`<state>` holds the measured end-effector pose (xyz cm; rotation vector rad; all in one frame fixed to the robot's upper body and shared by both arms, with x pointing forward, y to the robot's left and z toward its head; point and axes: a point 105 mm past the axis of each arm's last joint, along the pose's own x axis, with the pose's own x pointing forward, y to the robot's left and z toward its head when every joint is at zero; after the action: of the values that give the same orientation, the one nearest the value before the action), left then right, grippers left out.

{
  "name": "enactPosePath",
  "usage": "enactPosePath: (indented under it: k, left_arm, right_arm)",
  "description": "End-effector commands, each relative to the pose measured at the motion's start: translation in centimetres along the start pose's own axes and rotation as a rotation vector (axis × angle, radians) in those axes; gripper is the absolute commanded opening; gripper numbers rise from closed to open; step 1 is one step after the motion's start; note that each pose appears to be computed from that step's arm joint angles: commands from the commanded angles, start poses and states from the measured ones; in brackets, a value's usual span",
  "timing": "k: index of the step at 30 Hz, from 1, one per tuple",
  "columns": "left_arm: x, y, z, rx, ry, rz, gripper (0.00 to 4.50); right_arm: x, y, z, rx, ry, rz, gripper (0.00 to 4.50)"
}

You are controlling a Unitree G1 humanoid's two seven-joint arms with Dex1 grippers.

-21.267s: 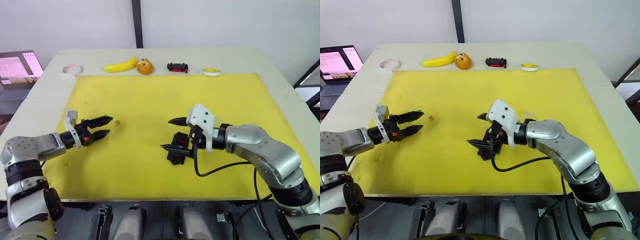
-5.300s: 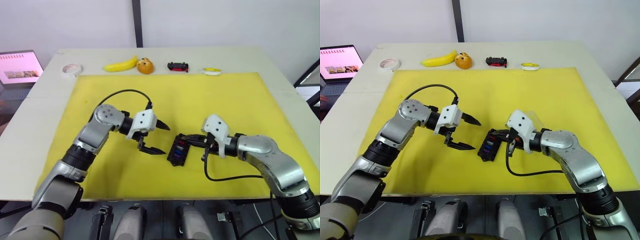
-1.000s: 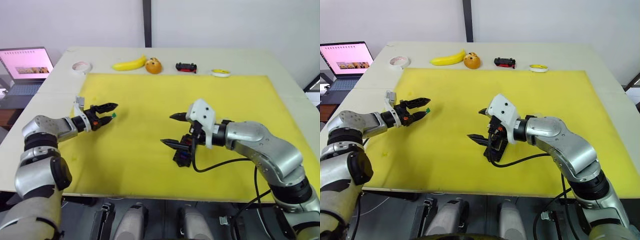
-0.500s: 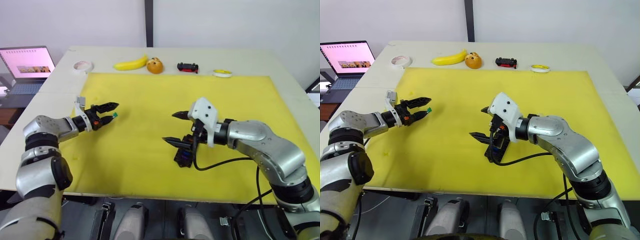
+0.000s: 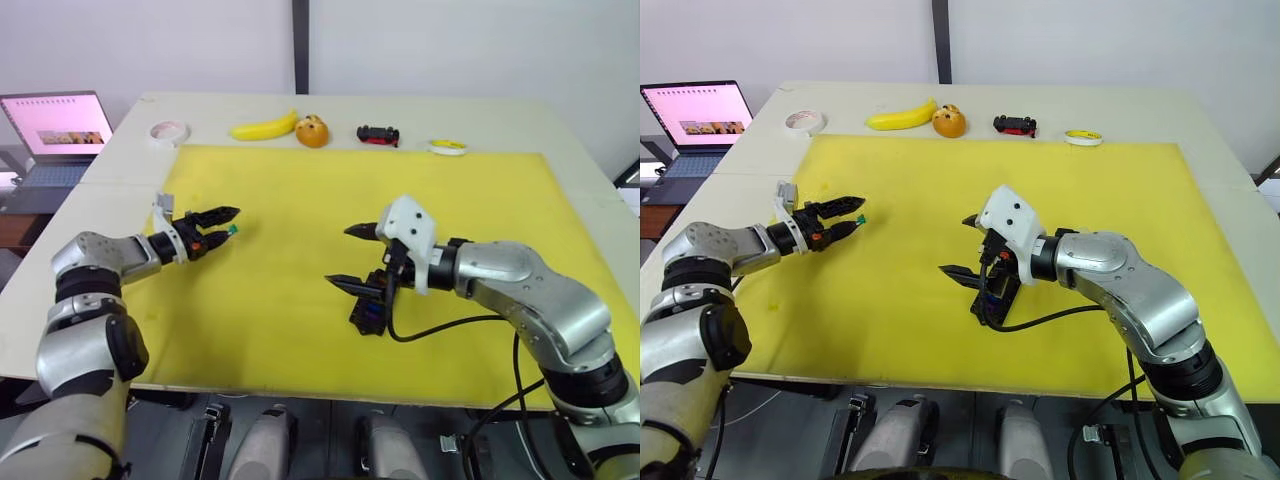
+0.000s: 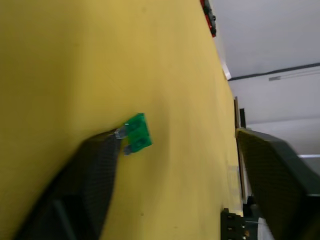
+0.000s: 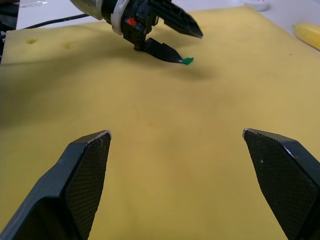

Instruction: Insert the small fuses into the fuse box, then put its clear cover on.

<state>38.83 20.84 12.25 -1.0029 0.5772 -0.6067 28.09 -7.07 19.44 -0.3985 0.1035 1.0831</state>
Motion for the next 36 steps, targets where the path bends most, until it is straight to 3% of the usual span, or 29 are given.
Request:
enactPosePath:
  k: [1,17,21,36]
  left_arm:
    - [1.1,0.9,-2.2,-0.056,0.07,0.011,3.17]
    - [1.3,1.3,-2.2,-0.062,0.042,0.02,3.17]
    - [1.3,1.6,-2.3,-0.067,0.037,0.025,1.85]
    - [1.0,1.7,-2.5,-0.079,0.041,0.036,1.85]
  right_arm:
    - [-0.5,-0.2,0.9,-0.04,-0.024,-0.016,4.5]
    - [-0.7,-0.4,0.8,-0.048,-0.019,-0.023,4.5]
    - [-0.7,-0.4,0.8,-0.048,-0.018,-0.023,4.5]
    - [-0.8,-0.5,0.7,-0.047,-0.012,-0.02,4.5]
